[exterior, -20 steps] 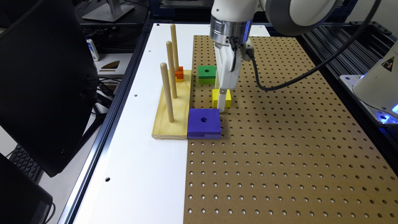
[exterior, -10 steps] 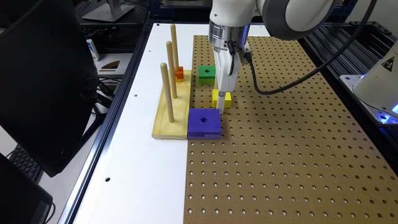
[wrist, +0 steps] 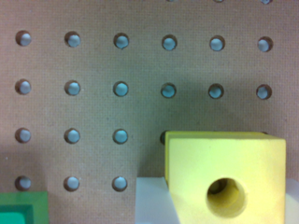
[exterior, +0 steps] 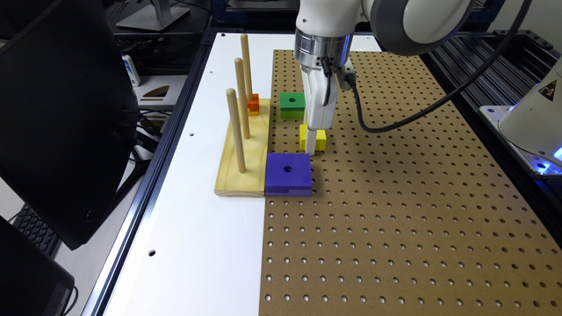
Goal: Pick up yellow block.
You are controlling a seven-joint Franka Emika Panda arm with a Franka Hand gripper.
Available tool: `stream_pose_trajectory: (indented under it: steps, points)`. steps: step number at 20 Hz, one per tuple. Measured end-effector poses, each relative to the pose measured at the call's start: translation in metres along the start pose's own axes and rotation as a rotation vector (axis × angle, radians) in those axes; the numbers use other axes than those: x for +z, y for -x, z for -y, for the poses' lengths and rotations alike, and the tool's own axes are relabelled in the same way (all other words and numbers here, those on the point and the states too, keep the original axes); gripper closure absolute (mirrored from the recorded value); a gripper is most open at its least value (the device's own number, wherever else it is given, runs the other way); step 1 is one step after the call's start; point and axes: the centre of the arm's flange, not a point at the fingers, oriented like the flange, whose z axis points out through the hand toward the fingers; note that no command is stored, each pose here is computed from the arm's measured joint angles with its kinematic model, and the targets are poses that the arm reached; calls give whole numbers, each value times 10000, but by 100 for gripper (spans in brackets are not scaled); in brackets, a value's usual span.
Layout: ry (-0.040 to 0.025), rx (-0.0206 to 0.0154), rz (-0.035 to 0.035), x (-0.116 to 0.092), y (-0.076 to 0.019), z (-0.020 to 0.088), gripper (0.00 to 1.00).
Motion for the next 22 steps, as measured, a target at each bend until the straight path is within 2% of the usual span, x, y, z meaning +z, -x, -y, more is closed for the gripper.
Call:
stream_pose_trajectory:
  steps: [3, 6, 9, 12, 15, 16, 19, 22]
  points:
    - [0, 1, 0, 0, 0, 0, 100]
    - [-34, 8, -44, -52, -12, 5, 100]
    - [-36, 1, -72, -222, -25, 20, 100]
    - [18, -10, -55, -429, -22, 21, 100]
    - [44, -11, -38, -460, -9, 8, 100]
    - [45, -11, -38, -459, -9, 8, 100]
    - [-8, -15, -101, -547, -16, 17, 100]
    - [6, -23, -118, -740, -12, 17, 100]
